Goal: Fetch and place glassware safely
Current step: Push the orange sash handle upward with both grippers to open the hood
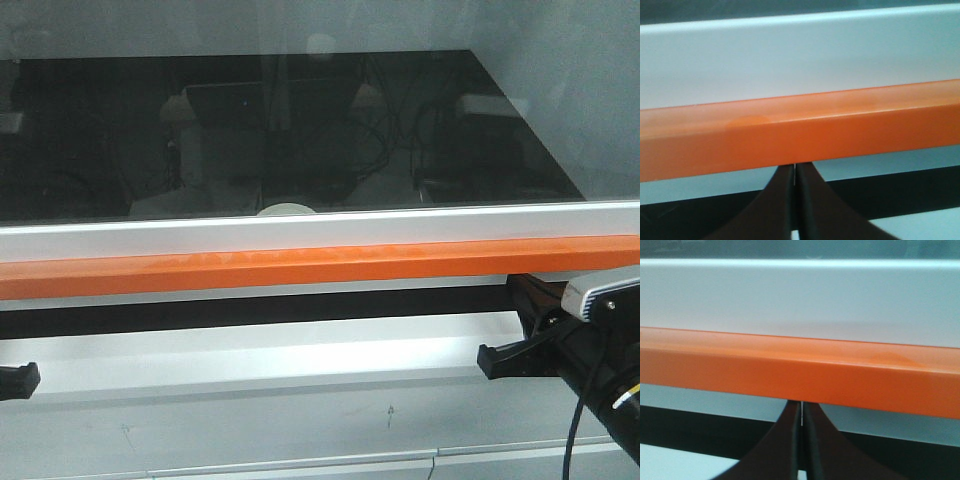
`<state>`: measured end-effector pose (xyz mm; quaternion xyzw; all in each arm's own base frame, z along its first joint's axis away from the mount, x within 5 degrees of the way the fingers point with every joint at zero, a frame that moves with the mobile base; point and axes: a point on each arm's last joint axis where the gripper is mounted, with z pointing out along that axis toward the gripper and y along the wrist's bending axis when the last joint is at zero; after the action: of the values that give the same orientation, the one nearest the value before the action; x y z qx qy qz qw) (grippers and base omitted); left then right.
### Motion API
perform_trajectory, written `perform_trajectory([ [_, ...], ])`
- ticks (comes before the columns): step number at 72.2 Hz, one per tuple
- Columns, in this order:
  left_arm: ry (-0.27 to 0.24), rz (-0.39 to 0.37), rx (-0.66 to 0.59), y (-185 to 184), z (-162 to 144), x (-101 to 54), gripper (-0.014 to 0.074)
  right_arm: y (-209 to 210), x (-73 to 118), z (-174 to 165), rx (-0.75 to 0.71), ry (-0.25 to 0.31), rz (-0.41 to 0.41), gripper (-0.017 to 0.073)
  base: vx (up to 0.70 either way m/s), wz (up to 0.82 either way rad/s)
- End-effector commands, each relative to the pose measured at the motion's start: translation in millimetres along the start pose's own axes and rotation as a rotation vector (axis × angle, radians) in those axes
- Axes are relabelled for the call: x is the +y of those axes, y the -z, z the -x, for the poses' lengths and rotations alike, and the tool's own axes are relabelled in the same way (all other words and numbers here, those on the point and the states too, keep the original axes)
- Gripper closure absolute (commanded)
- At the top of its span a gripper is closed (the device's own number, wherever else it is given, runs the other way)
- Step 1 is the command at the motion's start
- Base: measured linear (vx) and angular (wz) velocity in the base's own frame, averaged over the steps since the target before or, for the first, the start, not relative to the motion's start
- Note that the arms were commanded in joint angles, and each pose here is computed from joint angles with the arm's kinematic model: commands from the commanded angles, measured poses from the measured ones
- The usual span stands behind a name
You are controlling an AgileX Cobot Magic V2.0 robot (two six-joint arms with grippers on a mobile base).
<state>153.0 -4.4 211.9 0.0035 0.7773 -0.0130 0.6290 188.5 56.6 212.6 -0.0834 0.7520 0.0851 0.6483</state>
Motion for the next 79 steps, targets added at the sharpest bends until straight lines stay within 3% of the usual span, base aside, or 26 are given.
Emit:
perform_trajectory([
  [1,0.004,-0.012,-0.398,5.5,55.8,-1.5,0.0601,4.3,0.2,55.9,-0.369,0.039,-0.014,0.056,0.0,0.0],
  [48,-0.003,-0.02,-0.422,9.7,97.2,-3.0,0.0601,8.5,2.3,94.6,-0.415,0.017,0.003,0.056,0.0,0.0],
  [79,-0.004,-0.019,-0.467,39.4,123.9,-3.1,0.0601,26.3,3.7,122.0,-0.413,0.015,0.026,0.056,0.0,0.0],
])
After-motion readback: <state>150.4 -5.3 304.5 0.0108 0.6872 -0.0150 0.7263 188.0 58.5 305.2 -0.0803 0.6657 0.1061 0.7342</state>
